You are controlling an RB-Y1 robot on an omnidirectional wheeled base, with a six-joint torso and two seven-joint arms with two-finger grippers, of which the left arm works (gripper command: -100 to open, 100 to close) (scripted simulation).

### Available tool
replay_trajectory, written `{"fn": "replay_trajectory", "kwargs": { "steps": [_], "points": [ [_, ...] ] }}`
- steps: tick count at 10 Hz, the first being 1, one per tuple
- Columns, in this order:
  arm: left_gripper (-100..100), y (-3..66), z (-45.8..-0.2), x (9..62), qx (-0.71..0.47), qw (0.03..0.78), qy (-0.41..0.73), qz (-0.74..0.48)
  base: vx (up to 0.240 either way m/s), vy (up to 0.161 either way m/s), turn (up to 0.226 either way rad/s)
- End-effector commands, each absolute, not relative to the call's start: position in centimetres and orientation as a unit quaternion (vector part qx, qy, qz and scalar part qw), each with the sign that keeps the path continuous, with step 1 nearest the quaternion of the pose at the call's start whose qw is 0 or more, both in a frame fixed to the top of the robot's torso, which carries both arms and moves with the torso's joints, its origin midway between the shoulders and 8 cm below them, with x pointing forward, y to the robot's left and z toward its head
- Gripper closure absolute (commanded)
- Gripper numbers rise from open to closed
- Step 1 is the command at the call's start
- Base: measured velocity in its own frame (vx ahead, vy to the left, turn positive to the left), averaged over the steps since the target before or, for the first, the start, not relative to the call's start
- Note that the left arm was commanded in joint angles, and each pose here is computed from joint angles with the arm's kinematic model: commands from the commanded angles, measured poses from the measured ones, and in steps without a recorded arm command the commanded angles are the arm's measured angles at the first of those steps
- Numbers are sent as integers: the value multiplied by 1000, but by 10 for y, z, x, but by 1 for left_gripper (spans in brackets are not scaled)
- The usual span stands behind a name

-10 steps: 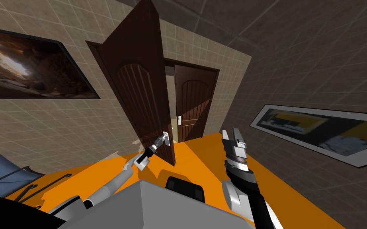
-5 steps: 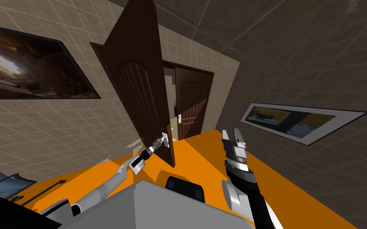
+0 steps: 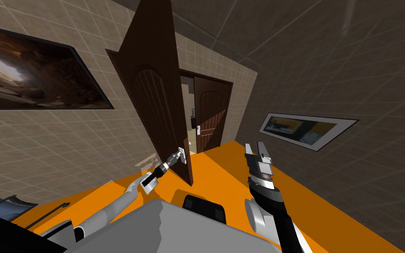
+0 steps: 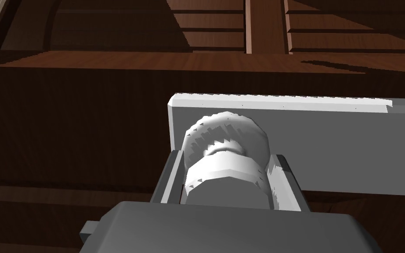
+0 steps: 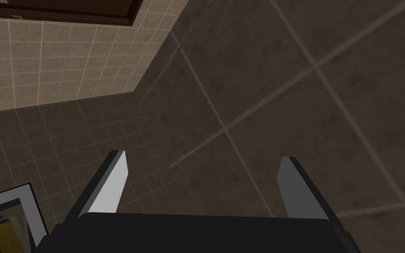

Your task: Pull the door open

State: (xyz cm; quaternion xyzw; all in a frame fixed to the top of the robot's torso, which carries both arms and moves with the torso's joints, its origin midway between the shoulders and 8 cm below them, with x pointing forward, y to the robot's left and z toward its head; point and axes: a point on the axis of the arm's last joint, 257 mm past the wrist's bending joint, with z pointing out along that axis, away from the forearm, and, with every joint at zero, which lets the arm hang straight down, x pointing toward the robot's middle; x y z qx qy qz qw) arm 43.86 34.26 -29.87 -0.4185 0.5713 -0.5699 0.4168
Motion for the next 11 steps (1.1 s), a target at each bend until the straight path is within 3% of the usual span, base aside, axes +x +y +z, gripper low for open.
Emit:
{"fn": "replay_trajectory", "kwargs": {
  "steps": [1, 11],
  "points": [
    [100, 343, -299, 434, -414, 412, 575, -573, -193, 124, -148],
    [100, 349, -300, 415, -395, 392, 589, -586, -163, 114, -116]
  ]
}}
